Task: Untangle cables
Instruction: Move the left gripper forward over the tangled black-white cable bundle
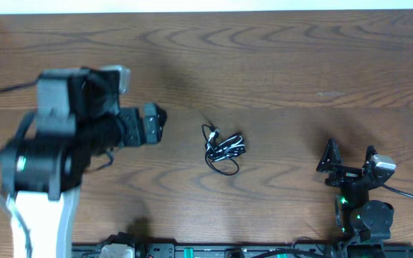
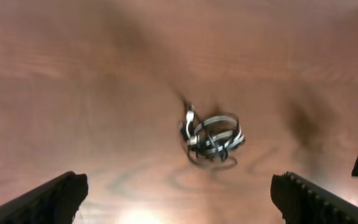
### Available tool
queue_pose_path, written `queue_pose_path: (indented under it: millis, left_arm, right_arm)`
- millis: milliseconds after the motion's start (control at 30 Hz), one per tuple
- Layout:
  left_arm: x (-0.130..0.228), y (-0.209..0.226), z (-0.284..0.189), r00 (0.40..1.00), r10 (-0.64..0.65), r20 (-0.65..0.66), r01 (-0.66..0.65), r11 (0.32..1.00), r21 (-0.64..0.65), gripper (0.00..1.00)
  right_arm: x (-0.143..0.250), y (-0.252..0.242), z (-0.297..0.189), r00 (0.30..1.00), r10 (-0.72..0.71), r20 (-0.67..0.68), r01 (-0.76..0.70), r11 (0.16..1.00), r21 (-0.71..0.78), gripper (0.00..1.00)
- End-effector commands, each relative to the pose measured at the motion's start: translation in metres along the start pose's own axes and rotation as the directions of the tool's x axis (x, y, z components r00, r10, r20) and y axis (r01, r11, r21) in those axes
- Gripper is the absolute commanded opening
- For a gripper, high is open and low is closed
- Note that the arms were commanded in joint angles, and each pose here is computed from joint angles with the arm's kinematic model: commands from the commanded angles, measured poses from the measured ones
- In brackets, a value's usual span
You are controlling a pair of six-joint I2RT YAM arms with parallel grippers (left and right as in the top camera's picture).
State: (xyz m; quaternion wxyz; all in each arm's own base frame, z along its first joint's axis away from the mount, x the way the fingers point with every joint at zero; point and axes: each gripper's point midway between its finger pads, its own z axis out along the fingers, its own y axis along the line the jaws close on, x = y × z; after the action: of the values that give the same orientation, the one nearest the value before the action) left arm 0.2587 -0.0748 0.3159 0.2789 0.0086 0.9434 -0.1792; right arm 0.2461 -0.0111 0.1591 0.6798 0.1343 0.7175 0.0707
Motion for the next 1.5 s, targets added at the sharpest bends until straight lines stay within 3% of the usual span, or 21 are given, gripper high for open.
queue_pose_path:
  millis: [0, 333, 500, 800, 1100, 1333, 1467]
  left_arm:
    - [0.001, -0.004, 0.023, 0.994, -0.014, -0.11, 0.019, 0.999, 0.049, 1.0]
    - [0.004, -0.009, 0.083, 0.947, -0.078, -0.313, 0.126, 0.982, 0.137, 1.0]
    - [0.011, -0.007, 0.103, 0.918, -0.095, -0.385, 0.158, 0.978, 0.135, 0.76]
    - [0.047, -0.008, 0.138, 0.839, -0.096, -0.536, 0.178, 0.979, 0.103, 0.76]
    - [0.064, -0.011, 0.16, 0.791, -0.082, -0.607, 0.171, 0.981, 0.09, 0.76]
    - [0.073, 0.011, 0.174, 0.783, -0.225, -0.58, 0.148, 0.973, -0.179, 0.77]
    - [0.078, 0.018, 0.178, 0.792, -0.254, -0.555, 0.117, 0.955, -0.271, 0.76]
  right_arm:
    - [0.001, 0.003, 0.0, 1.0, 0.001, -0.005, -0.001, 1.0, -0.011, 0.99]
    - [0.001, 0.003, 0.0, 1.0, 0.001, -0.005, -0.001, 1.0, -0.011, 0.99]
    - [0.001, 0.003, 0.0, 1.0, 0.001, -0.005, -0.001, 1.0, -0.011, 0.99]
    - [0.001, 0.003, 0.0, 1.0, 0.001, -0.005, -0.001, 1.0, -0.011, 0.99]
    - [0.001, 0.003, 0.0, 1.0, 0.001, -0.005, -0.001, 1.0, -0.011, 0.99]
    - [0.001, 0.003, 0.0, 1.0, 0.001, -0.005, -0.001, 1.0, -0.011, 0.99]
    - [0.001, 0.003, 0.0, 1.0, 0.001, -0.005, -0.001, 1.0, -0.011, 0.99]
